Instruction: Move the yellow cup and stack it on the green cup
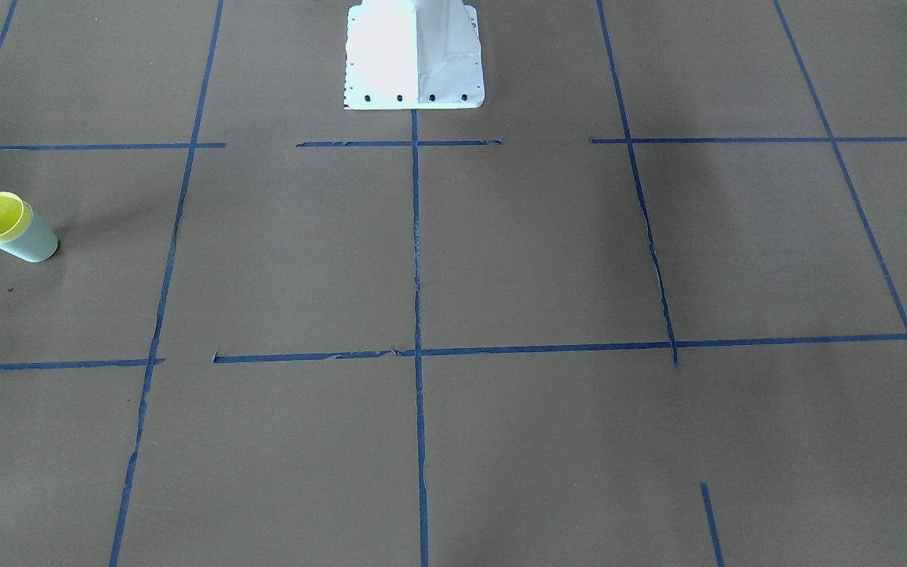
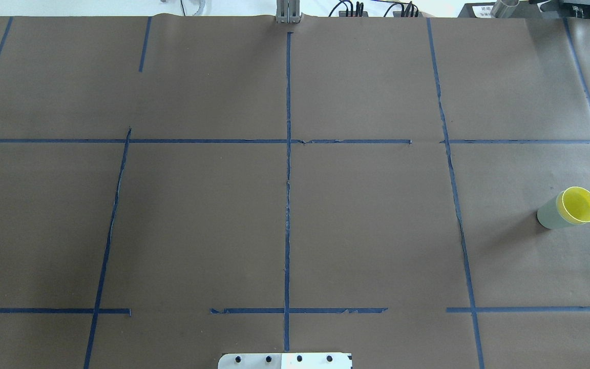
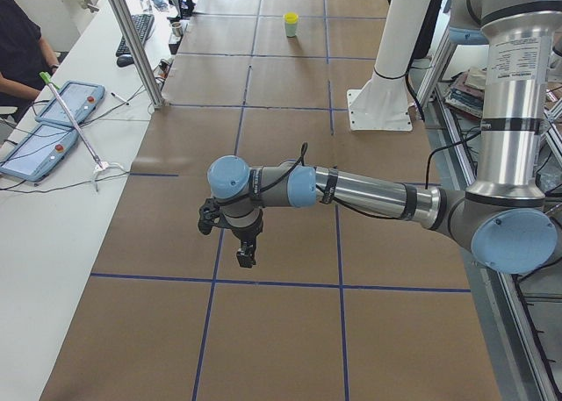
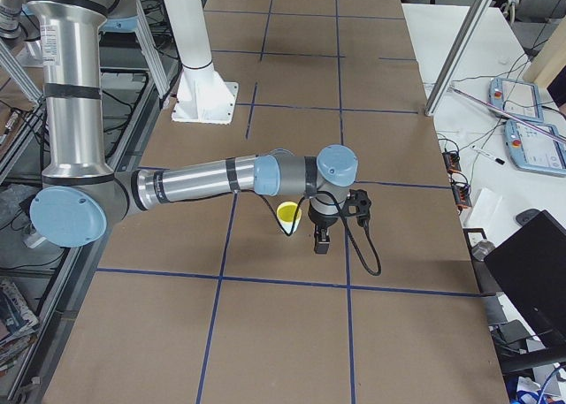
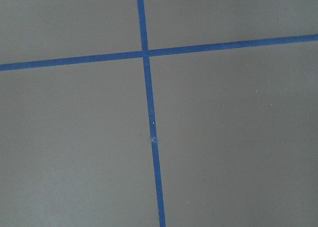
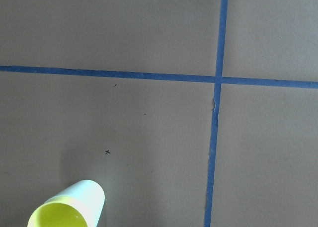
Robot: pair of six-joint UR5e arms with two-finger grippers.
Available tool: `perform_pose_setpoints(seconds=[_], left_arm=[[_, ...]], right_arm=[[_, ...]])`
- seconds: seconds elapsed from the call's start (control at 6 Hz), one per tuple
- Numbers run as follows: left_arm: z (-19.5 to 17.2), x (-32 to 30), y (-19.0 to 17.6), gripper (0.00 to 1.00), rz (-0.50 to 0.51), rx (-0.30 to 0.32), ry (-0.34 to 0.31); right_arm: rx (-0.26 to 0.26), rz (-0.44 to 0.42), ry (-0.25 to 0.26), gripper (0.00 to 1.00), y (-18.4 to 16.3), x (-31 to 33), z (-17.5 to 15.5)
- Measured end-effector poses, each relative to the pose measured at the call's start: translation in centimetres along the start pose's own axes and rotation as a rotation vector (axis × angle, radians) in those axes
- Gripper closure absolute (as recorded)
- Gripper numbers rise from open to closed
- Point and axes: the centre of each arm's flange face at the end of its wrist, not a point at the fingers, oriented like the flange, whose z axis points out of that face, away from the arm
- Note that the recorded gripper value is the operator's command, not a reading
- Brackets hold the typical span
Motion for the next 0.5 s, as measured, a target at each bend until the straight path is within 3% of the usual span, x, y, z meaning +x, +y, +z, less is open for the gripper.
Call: perform_pose_setpoints(seconds=[0.5], left_arm=[[-0.26, 0.47, 1.02, 0.0, 0.02, 0.014, -0.005]], right_arm=[[-0.007, 0.003, -0.003, 0.0, 0.26, 0.3, 0.22]])
